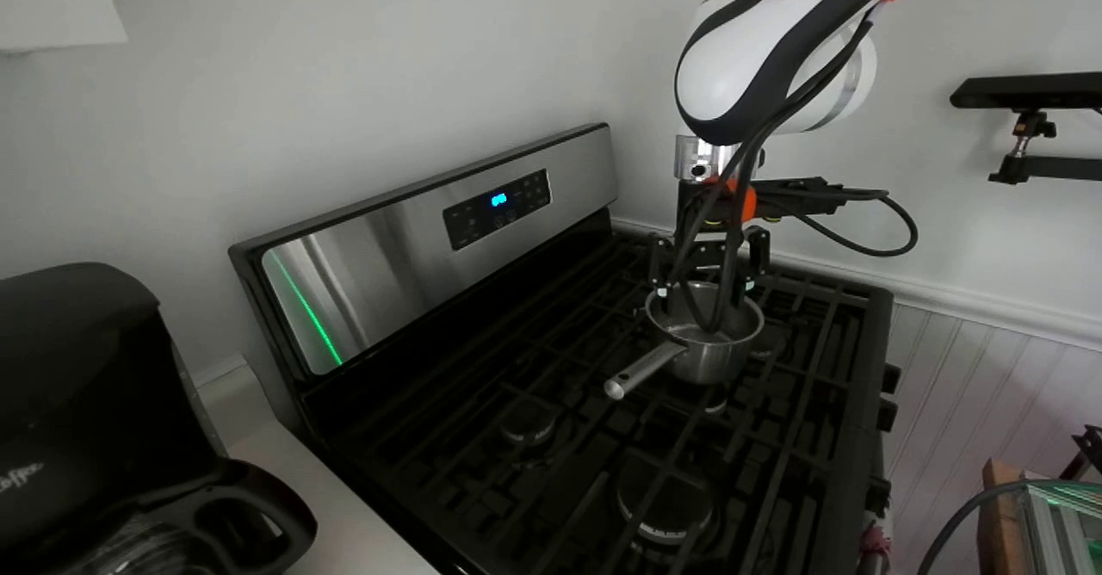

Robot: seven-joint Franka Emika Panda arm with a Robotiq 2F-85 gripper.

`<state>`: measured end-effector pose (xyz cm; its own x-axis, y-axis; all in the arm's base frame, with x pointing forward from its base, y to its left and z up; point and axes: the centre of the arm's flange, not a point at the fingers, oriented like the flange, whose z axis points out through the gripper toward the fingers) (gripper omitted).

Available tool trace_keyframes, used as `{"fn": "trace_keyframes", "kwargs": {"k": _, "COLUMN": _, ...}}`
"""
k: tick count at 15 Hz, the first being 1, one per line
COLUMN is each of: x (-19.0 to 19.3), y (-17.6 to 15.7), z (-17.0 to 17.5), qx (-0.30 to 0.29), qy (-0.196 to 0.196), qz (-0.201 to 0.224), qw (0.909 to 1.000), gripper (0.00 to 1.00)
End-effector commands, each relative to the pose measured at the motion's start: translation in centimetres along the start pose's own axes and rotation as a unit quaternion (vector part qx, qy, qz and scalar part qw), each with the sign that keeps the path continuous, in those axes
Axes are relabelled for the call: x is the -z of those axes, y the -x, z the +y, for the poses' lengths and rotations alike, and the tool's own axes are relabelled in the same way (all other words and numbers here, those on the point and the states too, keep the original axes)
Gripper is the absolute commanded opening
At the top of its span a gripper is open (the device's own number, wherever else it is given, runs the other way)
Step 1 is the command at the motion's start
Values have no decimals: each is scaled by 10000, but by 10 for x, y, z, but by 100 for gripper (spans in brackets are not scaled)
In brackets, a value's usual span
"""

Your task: Pick up the pot on the stove and put it on the front left plate of the stove

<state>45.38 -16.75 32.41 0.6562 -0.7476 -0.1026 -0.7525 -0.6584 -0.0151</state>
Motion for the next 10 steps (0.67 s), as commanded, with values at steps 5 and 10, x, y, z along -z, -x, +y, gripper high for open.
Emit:
{"fn": "trace_keyframes", "kwargs": {"k": 5, "x": -24, "y": -11, "z": 35, "qx": -457, "qy": -101, "qz": 87, "qw": 9989, "gripper": 100}}
{"fn": "trace_keyframes", "kwargs": {"k": 10, "x": -36, "y": -11, "z": 46, "qx": -605, "qy": -169, "qz": 92, "qw": 9980, "gripper": 100}}
